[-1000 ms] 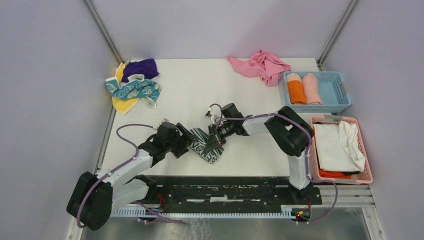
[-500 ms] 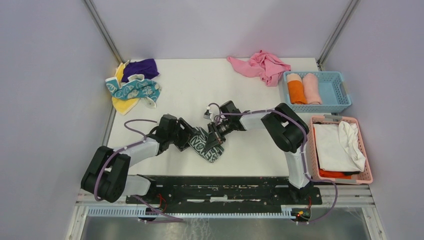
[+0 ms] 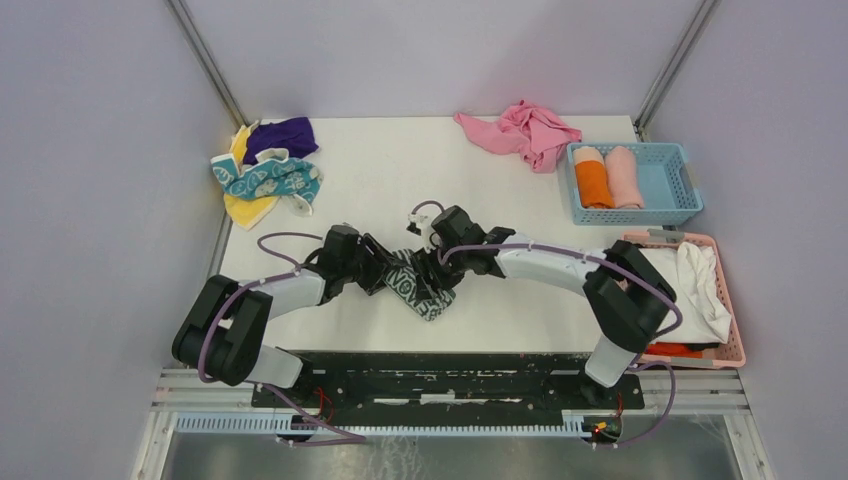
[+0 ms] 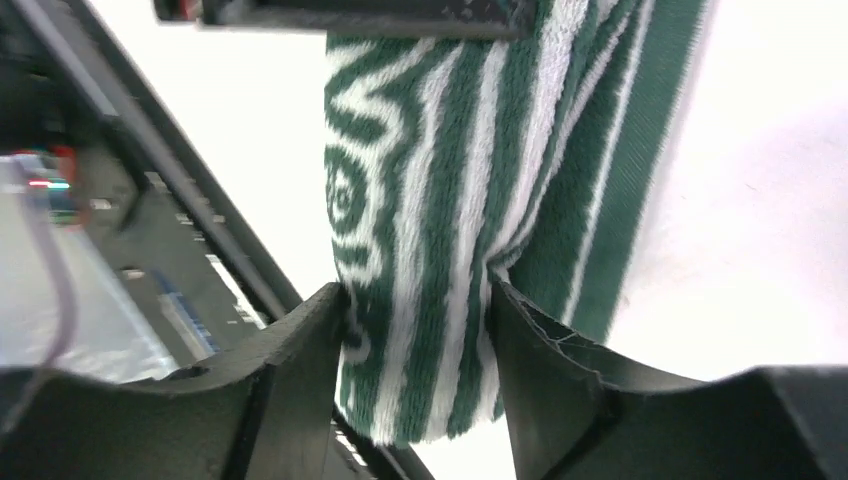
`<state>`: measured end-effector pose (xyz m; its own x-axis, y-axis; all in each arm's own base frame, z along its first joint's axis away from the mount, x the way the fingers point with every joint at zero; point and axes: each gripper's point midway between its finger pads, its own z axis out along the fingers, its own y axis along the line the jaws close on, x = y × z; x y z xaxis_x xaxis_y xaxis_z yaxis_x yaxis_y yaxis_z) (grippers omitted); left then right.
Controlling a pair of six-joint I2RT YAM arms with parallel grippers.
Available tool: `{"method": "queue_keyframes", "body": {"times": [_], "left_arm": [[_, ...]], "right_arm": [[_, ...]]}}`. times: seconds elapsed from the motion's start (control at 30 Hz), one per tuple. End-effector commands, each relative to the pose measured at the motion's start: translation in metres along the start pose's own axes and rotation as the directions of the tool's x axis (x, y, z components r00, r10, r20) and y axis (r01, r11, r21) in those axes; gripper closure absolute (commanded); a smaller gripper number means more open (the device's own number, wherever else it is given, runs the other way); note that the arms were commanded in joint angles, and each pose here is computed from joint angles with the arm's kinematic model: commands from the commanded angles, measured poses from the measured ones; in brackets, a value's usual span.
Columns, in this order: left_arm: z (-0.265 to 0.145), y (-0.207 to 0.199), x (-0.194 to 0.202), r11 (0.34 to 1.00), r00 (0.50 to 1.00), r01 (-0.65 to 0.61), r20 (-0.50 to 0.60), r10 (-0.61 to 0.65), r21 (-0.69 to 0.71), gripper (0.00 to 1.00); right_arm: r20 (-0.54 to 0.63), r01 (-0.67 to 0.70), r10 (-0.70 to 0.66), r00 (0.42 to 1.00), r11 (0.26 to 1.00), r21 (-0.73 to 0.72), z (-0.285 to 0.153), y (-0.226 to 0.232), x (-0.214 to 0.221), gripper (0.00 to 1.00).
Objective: Roll the towels
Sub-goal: Roll the towel at the center of the board.
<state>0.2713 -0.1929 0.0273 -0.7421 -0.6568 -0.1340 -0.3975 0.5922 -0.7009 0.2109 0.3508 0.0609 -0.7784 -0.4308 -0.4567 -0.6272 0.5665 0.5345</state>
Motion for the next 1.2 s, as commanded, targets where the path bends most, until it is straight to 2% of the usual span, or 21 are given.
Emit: {"method": "queue_keyframes", "body": {"times": [0.0, 0.1, 0.27, 0.5, 0.7, 0.83, 1.03, 1.17], "left_arm": [[-0.007, 0.081, 0.007, 0.94, 0.996, -0.082, 0.003, 0.088, -0.33, 0.36], [-0.01, 0.075, 0.009, 0.936, 0.995, -0.09, 0.003, 0.097, -0.34, 0.36], [-0.012, 0.07, 0.017, 0.927, 0.995, -0.104, -0.033, 0.099, -0.361, 0.36], [-0.015, 0.063, 0.02, 0.92, 0.994, -0.107, -0.048, 0.096, -0.378, 0.35], [-0.015, 0.059, 0.019, 0.912, 0.993, -0.12, -0.06, 0.105, -0.392, 0.35], [-0.013, 0.056, 0.018, 0.909, 0.99, -0.141, -0.077, 0.12, -0.392, 0.34], [-0.007, 0.055, 0.017, 0.896, 0.981, -0.192, -0.116, 0.158, -0.4, 0.34], [0.0, 0.057, 0.019, 0.886, 0.971, -0.229, -0.159, 0.178, -0.404, 0.34]], "right_arm": [[-0.011, 0.231, -0.246, 0.969, 0.889, 0.396, -0.04, -0.016, 0.005, 0.36], [0.028, 0.336, -0.417, 0.908, 0.768, 0.545, -0.063, 0.001, -0.015, 0.34], [-0.031, 0.477, -0.605, 0.796, 0.595, 0.647, -0.064, 0.036, -0.028, 0.24], [-0.191, 0.601, -0.71, 0.678, 0.386, 0.7, -0.022, 0.052, -0.029, 0.17], [-0.301, 0.652, -0.702, 0.645, 0.3, 0.697, 0.01, 0.034, -0.015, 0.15], [-0.362, 0.673, -0.671, 0.647, 0.278, 0.686, 0.026, 0.011, 0.0, 0.14], [-0.389, 0.662, -0.595, 0.703, 0.349, 0.663, 0.031, -0.027, 0.015, 0.15], [-0.4, 0.655, -0.544, 0.738, 0.434, 0.619, 0.037, -0.042, 0.026, 0.2]]}}
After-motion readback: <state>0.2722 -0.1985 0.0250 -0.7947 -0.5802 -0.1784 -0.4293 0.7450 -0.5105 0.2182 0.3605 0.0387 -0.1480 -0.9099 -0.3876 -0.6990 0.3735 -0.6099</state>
